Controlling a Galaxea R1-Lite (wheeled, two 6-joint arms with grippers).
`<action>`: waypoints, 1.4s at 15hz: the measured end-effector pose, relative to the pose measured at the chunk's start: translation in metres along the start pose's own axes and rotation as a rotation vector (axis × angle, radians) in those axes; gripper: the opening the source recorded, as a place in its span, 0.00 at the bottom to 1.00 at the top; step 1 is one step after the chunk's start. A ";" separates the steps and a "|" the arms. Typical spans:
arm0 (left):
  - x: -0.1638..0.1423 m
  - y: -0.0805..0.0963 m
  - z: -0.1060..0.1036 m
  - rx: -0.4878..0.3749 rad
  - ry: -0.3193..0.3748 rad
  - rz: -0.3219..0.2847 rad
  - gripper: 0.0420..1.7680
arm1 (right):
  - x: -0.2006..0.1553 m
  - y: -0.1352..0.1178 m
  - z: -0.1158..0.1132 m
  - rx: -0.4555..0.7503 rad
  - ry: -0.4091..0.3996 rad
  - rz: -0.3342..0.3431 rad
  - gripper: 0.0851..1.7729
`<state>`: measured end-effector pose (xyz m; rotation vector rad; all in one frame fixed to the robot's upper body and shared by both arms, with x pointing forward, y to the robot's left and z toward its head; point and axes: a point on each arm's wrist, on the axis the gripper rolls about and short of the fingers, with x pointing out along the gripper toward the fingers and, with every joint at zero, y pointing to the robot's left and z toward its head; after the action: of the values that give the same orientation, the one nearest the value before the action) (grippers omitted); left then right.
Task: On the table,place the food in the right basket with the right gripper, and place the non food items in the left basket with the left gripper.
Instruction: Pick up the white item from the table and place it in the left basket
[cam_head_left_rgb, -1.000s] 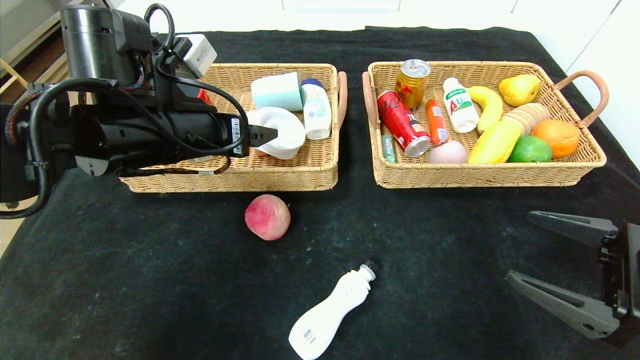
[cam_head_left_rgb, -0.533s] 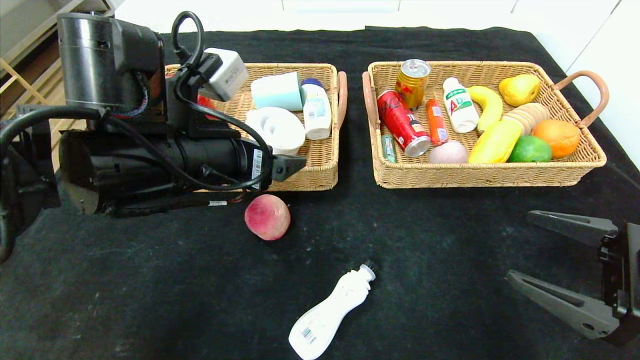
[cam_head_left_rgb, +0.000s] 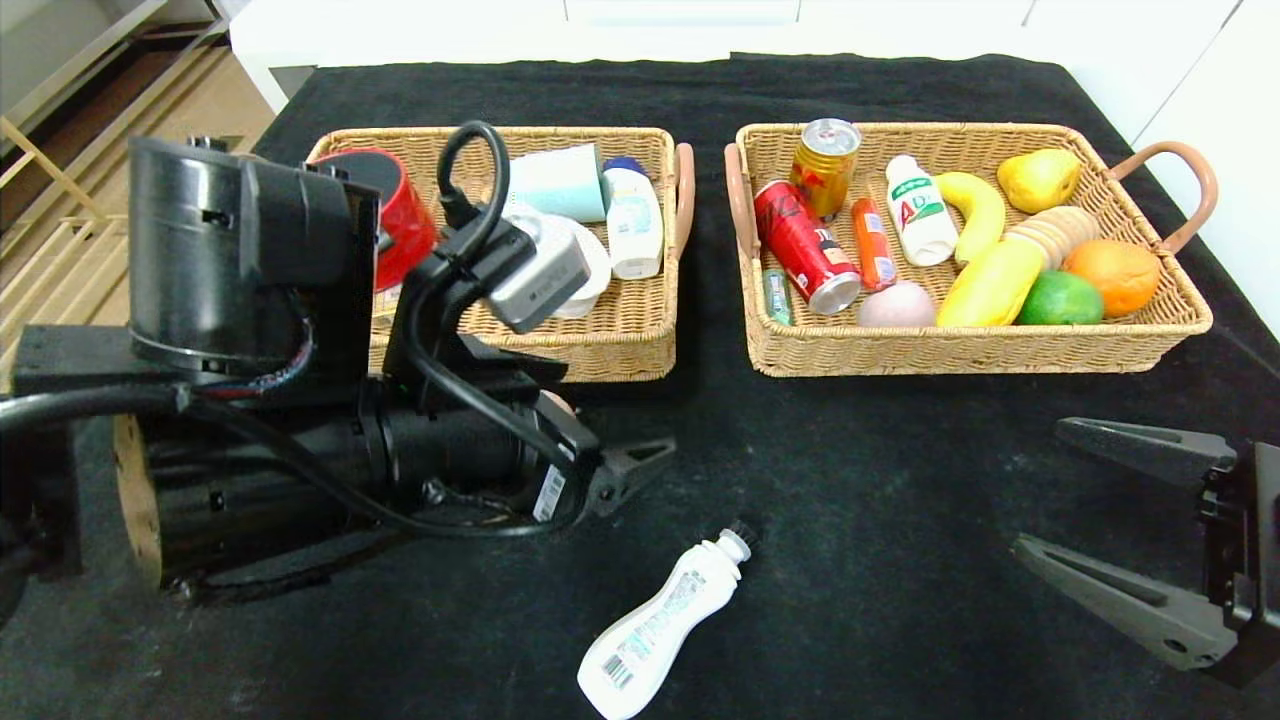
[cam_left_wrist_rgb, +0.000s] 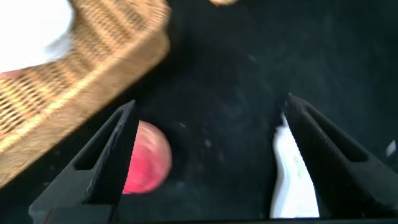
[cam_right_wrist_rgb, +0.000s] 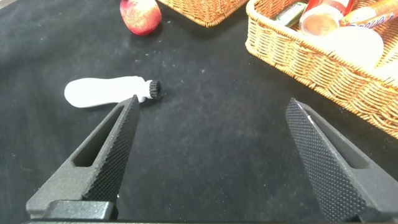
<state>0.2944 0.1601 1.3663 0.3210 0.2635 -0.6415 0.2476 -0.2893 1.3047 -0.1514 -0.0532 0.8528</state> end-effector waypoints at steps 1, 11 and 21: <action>0.000 -0.005 -0.005 0.034 0.014 -0.018 0.96 | 0.000 0.000 0.000 0.001 -0.001 -0.001 0.96; 0.008 -0.051 -0.057 0.241 0.107 -0.140 0.96 | 0.000 -0.002 0.002 -0.002 -0.004 -0.010 0.96; 0.024 -0.066 -0.076 0.286 0.190 -0.148 0.97 | 0.000 -0.002 0.001 -0.002 -0.003 -0.010 0.96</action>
<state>0.2611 0.1252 1.2741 0.6431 0.3803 -0.7976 0.2491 -0.2906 1.3064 -0.1516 -0.0574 0.8426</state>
